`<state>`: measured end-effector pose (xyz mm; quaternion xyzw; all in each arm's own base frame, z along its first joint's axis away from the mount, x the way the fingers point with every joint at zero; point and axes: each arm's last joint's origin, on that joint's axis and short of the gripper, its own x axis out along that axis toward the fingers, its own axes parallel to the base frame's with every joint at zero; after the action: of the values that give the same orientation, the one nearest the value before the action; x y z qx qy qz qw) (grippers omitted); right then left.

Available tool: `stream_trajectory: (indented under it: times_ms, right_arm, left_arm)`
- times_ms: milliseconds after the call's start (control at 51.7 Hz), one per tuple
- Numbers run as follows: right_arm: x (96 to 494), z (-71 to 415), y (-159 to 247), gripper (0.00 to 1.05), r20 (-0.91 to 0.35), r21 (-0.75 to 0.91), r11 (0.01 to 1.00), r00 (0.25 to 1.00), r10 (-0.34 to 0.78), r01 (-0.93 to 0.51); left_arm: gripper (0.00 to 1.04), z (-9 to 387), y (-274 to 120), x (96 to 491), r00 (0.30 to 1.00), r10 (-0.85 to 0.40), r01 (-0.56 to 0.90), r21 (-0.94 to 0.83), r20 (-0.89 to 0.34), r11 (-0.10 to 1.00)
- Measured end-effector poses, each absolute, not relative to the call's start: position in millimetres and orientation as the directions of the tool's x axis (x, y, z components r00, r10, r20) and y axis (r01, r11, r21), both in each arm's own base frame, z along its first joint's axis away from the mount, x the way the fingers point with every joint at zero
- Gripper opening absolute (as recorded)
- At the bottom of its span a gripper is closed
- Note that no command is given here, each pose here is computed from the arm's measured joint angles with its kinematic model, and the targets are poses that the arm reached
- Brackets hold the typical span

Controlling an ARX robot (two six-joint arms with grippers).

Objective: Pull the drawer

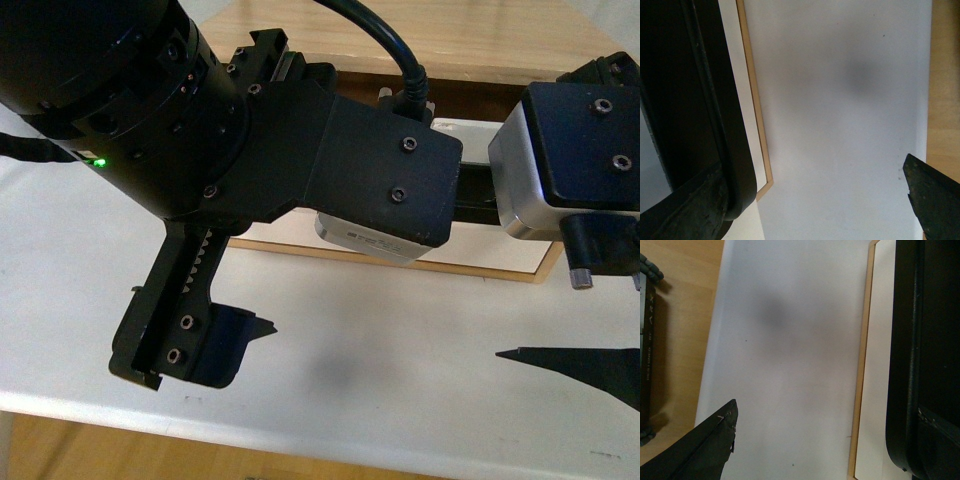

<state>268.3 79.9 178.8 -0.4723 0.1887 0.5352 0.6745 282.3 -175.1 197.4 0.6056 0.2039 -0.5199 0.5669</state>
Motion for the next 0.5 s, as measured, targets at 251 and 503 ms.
stream_trajectory:
  times_ms: [251,503]
  right_arm:
    - [265.5,184.6,78.7,0.96,-0.731,-0.446,0.041,0.391,0.559,-0.894]
    - [257.1,205.8,68.6,0.96,-0.671,-0.466,0.143,0.454,0.587,-0.873]
  left_arm:
    - [0.99,198.8,-174.8,279.4,0.426,-0.384,0.813,0.532,-0.819,-0.235]
    - [0.99,226.2,-174.6,273.5,0.516,-0.482,0.75,0.646,-0.708,-0.146]
